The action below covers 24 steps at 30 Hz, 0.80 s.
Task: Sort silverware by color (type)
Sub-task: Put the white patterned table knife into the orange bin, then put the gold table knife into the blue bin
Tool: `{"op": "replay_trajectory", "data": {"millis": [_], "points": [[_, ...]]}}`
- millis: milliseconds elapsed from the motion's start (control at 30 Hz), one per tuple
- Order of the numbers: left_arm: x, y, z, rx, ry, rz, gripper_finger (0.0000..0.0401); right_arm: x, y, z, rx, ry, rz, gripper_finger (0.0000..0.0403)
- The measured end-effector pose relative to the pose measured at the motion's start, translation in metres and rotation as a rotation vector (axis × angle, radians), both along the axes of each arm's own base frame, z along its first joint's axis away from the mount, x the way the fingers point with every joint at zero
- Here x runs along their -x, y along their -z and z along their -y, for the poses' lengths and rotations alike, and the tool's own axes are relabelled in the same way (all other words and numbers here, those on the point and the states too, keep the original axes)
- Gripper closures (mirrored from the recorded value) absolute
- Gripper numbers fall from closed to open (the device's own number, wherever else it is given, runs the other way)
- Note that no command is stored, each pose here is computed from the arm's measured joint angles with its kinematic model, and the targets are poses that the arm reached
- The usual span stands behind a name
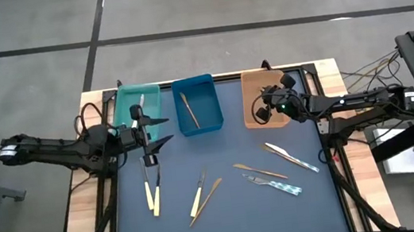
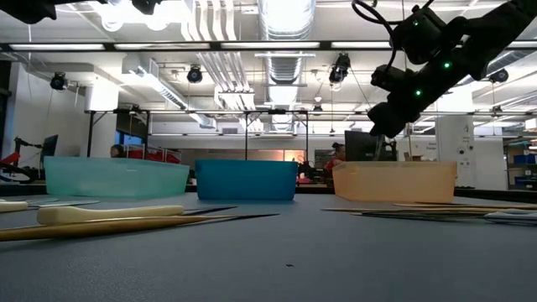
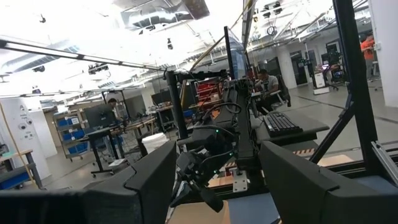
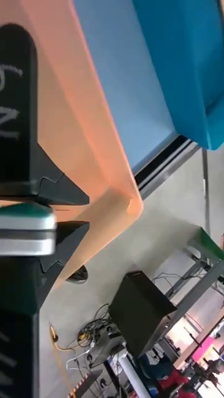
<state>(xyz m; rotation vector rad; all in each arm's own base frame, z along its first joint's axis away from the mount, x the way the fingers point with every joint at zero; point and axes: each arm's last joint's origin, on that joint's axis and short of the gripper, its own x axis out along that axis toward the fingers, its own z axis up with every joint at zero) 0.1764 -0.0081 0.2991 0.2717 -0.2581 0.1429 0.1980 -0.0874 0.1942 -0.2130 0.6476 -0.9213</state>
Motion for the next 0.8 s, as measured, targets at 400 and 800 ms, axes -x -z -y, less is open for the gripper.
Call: {"op": "replay_trajectory", "data": {"millis": [400,800], "points": [[-0.0001,0.0001,0.0,0.0,0.0,0.0,0.0186,-0.0002,-0.0001,0.0,-0.002,-0.001,0.005,0.035],[-0.0001,0.0001,-0.0001,0.0,0.0,-0.001,0.0186,-0.0003,0.0,-0.0001,-0.011,0.003,0.018,0.0349]]}}
